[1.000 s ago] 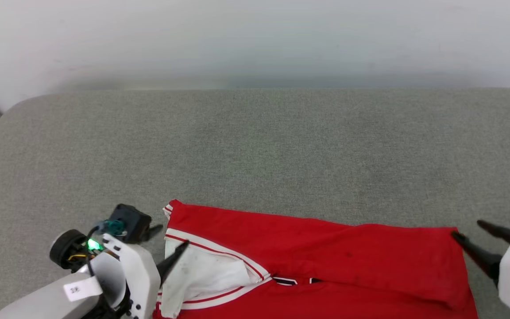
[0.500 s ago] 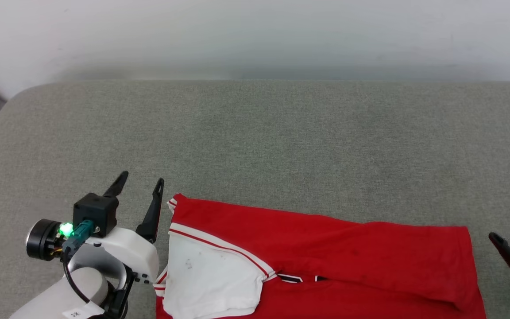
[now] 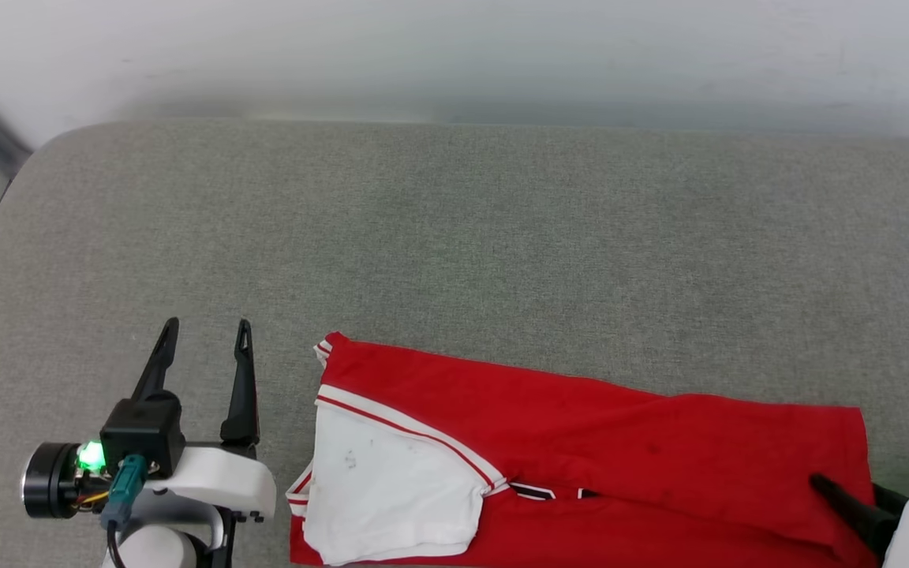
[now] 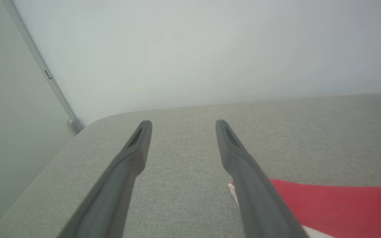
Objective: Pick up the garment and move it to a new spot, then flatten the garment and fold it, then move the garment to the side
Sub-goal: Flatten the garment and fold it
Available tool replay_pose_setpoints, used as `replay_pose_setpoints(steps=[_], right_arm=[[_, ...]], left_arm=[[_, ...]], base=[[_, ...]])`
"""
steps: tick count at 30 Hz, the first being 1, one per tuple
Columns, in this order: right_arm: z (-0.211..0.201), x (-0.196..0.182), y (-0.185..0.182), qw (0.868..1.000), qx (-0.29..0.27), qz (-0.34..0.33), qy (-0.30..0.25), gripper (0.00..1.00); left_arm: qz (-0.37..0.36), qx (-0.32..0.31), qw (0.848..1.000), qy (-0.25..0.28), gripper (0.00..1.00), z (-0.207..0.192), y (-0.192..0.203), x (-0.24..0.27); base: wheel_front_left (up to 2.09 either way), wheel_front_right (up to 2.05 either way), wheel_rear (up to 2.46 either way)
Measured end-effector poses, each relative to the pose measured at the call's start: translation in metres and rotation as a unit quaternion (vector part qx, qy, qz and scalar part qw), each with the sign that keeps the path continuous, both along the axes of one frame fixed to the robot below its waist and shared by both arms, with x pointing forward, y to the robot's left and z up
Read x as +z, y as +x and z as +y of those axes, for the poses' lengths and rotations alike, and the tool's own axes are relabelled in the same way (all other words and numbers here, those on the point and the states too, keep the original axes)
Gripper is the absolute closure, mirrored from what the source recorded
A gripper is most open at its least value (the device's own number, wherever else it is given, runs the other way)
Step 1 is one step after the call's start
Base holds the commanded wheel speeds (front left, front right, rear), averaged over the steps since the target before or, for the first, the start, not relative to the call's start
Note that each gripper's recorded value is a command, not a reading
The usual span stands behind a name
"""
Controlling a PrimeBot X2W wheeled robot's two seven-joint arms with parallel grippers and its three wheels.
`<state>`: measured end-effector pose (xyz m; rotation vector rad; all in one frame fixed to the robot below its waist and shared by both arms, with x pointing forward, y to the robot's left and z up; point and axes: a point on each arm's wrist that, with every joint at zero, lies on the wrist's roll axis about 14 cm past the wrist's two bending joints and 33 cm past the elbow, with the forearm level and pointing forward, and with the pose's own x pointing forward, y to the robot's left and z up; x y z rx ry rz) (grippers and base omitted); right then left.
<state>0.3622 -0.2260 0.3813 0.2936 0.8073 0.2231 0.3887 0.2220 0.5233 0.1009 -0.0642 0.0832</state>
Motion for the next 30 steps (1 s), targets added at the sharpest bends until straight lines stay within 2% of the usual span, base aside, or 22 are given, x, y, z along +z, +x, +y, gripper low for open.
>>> replay_pose_setpoints(steps=[5,10,11,12,13,23,30], right_arm=[[0.027,-0.009,-0.01,0.998,0.018,0.041,0.045,0.0],[0.037,-0.013,-0.014,0.997,0.027,0.049,0.055,0.0],[0.038,-0.013,-0.013,0.997,0.027,0.047,0.055,0.58],[0.038,-0.014,-0.013,0.997,0.025,0.046,0.055,0.96],[0.039,-0.014,-0.012,0.997,0.026,0.047,0.057,1.0],[0.039,-0.006,-0.003,0.998,0.023,0.023,0.057,1.0],[0.0,0.007,0.006,1.0,-0.002,-0.001,0.017,1.0]], left_arm=[[-0.004,0.021,1.0,0.0,0.0,0.006,-0.01,-0.006],[-0.006,0.031,1.0,0.001,0.0,0.005,-0.015,-0.009],[-0.008,0.035,0.999,0.001,0.0,0.006,-0.016,-0.01],[-0.008,0.036,0.999,0.002,0.0,0.006,-0.017,-0.01],[-0.01,0.038,0.999,0.002,0.0,0.005,-0.017,-0.01],[-0.014,0.044,0.999,0.008,0.0,-0.002,-0.026,-0.012],[-0.012,0.048,0.999,0.009,0.0,-0.002,-0.035,-0.014]], base=[[0.0,0.0,0.0],[0.0,0.0,0.0],[0.0,0.0,0.0],[0.0,0.0,0.0],[0.0,0.0,0.0],[0.0,0.0,0.0],[0.0,0.0,0.0]])
